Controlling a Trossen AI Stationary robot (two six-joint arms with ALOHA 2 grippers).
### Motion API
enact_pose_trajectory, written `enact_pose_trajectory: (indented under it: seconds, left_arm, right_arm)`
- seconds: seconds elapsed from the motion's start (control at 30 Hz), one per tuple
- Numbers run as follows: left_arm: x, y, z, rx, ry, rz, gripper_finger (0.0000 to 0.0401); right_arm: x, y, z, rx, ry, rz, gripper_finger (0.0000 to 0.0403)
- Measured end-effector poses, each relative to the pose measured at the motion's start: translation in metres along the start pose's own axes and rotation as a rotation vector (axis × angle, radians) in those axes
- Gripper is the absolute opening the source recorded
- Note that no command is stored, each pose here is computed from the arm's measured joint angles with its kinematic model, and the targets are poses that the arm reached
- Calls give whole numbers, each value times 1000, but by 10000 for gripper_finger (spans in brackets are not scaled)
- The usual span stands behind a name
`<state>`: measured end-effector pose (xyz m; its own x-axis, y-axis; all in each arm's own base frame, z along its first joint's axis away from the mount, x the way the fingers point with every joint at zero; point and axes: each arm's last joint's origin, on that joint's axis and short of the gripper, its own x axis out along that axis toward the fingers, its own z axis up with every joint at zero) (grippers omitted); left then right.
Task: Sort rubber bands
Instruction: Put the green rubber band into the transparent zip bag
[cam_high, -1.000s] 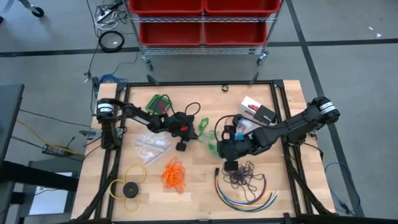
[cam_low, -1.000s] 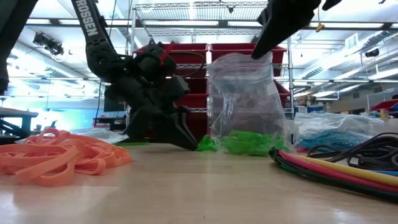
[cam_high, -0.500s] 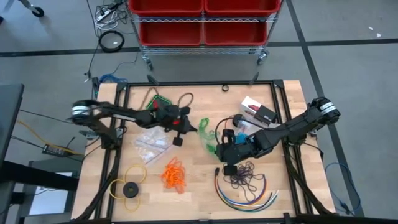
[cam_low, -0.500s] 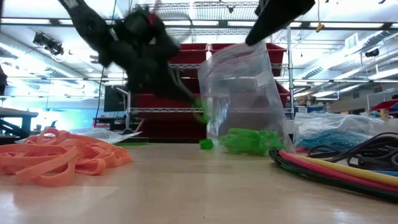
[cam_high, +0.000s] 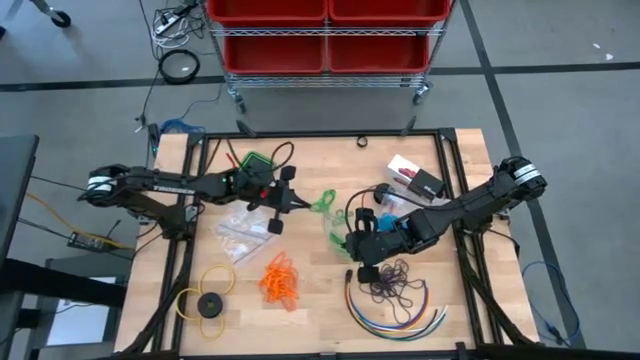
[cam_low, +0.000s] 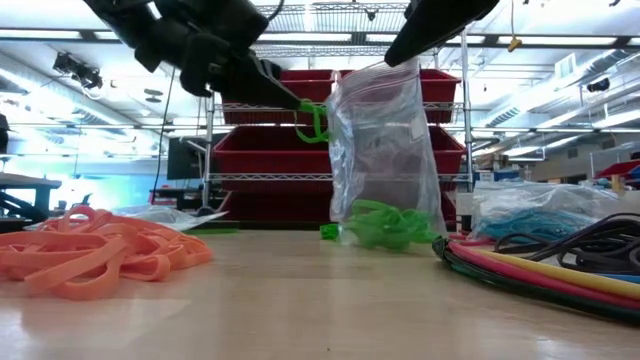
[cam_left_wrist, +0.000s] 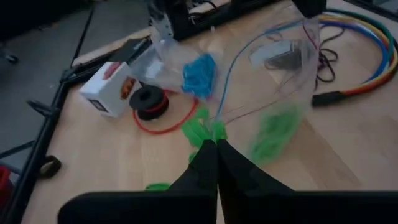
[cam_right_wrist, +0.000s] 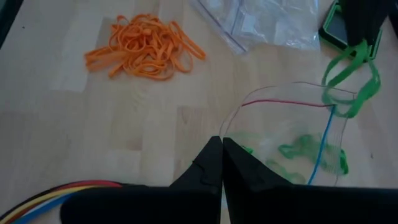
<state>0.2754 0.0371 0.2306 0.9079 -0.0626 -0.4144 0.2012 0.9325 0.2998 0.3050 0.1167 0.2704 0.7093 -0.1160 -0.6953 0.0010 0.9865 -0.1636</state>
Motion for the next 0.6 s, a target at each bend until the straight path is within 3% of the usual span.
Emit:
enact_pose_trajectory:
  seconds: [0.1,0.2,0.3,0.4,0.6]
  left_arm:
    - [0,3,3,-11,-17,64,2]
    - [5,9,-7,15,181,175,2]
    - [13,7,-27,-19,349,62,4]
    - [21,5,-26,-40,290,11,8]
    - [31,7,-30,-75,259,41,15]
  right_arm:
    - [0,0,0,0,0,0,0]
    - [0,0,0,0,0,0,0]
    - [0,0,0,0,1,2,0]
    - [0,0,0,0,0,2,0]
    - [0,0,0,5,1,2,0]
